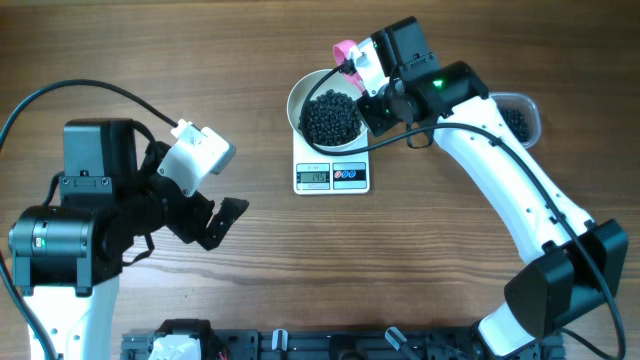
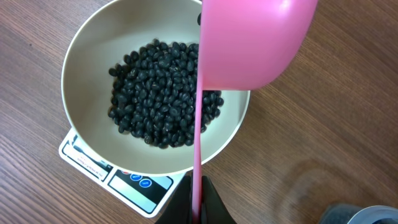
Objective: Scoop item into bowl and weigh 150g on scale
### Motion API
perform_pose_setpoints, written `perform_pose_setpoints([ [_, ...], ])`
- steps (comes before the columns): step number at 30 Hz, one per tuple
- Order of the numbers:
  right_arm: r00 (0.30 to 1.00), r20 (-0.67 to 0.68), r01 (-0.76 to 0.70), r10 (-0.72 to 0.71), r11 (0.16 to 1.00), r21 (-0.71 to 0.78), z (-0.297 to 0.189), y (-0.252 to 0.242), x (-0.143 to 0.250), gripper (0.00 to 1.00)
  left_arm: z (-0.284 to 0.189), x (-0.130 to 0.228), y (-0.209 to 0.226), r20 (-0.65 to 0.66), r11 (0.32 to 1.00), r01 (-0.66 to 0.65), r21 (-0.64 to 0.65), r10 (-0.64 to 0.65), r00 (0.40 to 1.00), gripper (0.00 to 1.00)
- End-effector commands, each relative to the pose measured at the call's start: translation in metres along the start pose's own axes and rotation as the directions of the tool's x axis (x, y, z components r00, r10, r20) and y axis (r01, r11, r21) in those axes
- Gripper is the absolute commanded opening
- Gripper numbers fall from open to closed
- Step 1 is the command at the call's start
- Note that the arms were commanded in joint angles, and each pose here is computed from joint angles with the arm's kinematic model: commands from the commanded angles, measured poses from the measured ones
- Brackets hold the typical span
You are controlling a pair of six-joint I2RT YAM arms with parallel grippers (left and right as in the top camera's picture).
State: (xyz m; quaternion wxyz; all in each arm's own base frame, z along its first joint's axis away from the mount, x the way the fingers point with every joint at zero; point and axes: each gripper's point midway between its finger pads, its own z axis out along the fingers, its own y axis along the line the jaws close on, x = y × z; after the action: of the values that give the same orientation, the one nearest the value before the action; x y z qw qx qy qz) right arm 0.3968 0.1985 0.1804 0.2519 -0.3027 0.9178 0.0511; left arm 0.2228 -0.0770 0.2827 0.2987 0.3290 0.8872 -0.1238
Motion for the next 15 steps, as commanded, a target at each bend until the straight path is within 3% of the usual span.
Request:
perform_pose_setpoints([
  [1, 0.999, 0.046, 0.008, -0.008, 1.0, -0.011, -0.012, 0.002, -0.012, 0.04, -0.004, -0.004, -0.001, 0.02, 1.0, -0.02, 0.001, 0.02, 1.0, 1.0],
  [8, 0.997, 0.042, 0.062, -0.062, 0.998, -0.003, -0.012, 0.001, -0.011, 0.04, -0.004, -0.004, -0.001, 0.02, 1.0, -0.02, 0.001, 0.02, 1.0, 1.0],
  [11, 0.998, 0.063, 0.036, -0.029, 0.992, -0.118, -0.013, 0.02, -0.014, 0.04, -0.004, -0.004, -0.001, 0.02, 1.0, -0.02, 0.001, 0.02, 1.0, 1.0],
  [15, 0.999, 0.054, 0.008, -0.001, 0.991, -0.13, -0.014, 0.022, -0.012, 0.04, -0.004, -0.004, -0.001, 0.02, 1.0, -0.02, 0.001, 0.02, 1.0, 1.0],
])
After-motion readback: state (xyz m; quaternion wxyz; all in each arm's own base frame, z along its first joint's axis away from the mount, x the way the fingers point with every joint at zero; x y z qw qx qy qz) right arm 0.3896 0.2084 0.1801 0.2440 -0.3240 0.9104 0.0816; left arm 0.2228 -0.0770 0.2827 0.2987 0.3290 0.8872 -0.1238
